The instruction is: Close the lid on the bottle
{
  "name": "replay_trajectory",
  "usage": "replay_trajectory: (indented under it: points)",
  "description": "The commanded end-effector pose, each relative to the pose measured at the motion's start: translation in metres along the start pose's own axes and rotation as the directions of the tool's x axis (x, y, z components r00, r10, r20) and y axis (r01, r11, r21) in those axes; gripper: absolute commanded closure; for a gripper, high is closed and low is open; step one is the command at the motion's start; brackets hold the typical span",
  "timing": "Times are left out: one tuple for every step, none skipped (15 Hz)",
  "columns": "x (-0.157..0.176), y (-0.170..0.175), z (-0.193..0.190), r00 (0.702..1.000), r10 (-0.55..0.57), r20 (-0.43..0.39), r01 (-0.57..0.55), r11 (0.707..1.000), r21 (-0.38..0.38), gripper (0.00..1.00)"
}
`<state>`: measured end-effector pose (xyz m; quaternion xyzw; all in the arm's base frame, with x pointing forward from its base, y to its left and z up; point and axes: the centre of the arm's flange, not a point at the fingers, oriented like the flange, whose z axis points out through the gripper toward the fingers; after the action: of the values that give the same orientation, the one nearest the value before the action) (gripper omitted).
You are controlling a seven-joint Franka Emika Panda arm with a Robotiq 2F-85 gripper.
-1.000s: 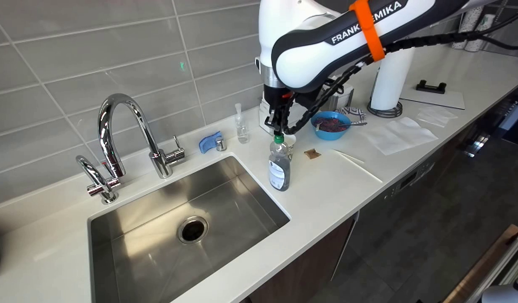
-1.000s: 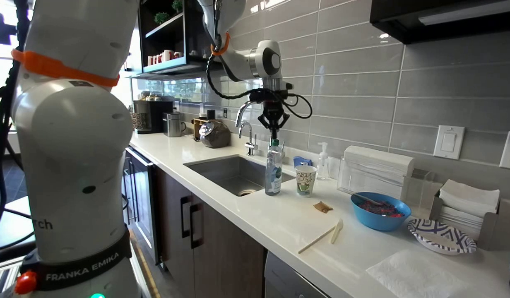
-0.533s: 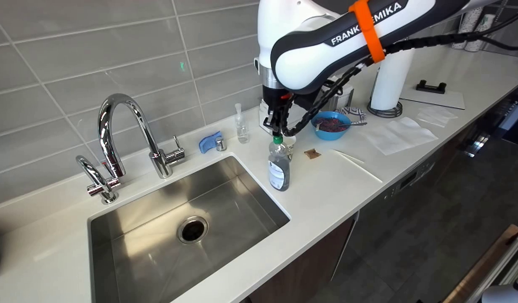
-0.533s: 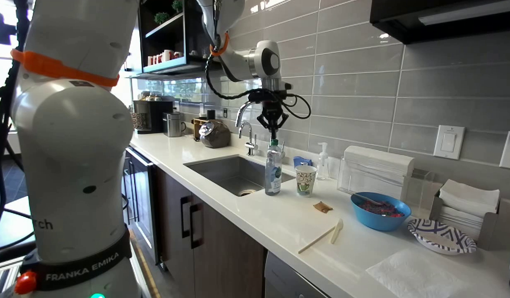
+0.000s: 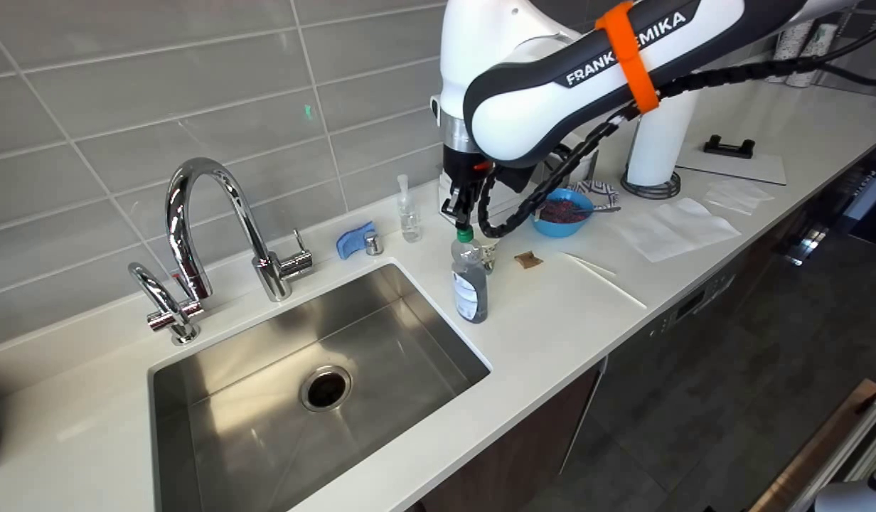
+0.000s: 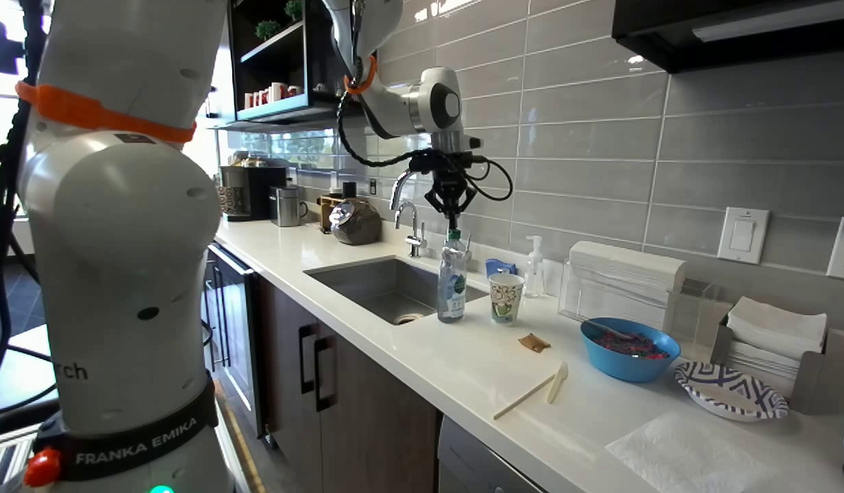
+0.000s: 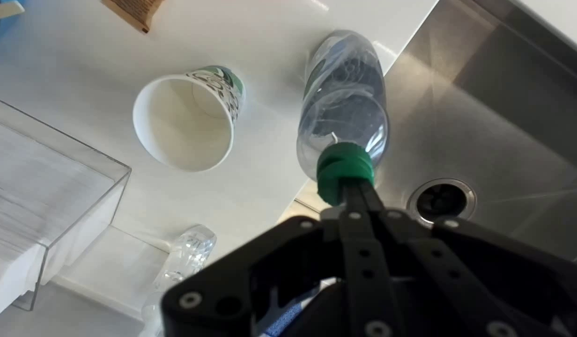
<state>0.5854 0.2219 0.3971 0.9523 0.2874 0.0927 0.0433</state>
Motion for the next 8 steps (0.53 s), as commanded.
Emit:
replay_trajectory:
  points:
    - [-0.014, -0.004, 0.030, 1.000, 0.023, 0.006, -0.023, 1.000, 0.013, 1.00]
    - [-0.013, -0.001, 0.021, 1.000, 0.023, 0.006, -0.023, 1.000, 0.011, 1.00]
    - [-0.013, 0.002, 0.016, 1.000, 0.023, 0.012, -0.023, 1.000, 0.006, 1.00]
    - [-0.013, 0.004, 0.012, 1.000, 0.025, 0.013, -0.025, 1.000, 0.005, 1.00]
    - [-0.013, 0.006, 0.008, 1.000, 0.022, 0.019, -0.022, 1.000, -0.004, 1.00]
    - [-0.013, 0.007, 0.005, 0.999, 0.020, 0.028, -0.019, 1.000, -0.006, 1.00]
    - [-0.013, 0.009, 0.000, 0.999, 0.015, 0.032, -0.015, 1.000, -0.006, 1.00]
    - [-0.013, 0.010, -0.004, 0.999, 0.012, 0.033, -0.012, 1.000, -0.003, 1.00]
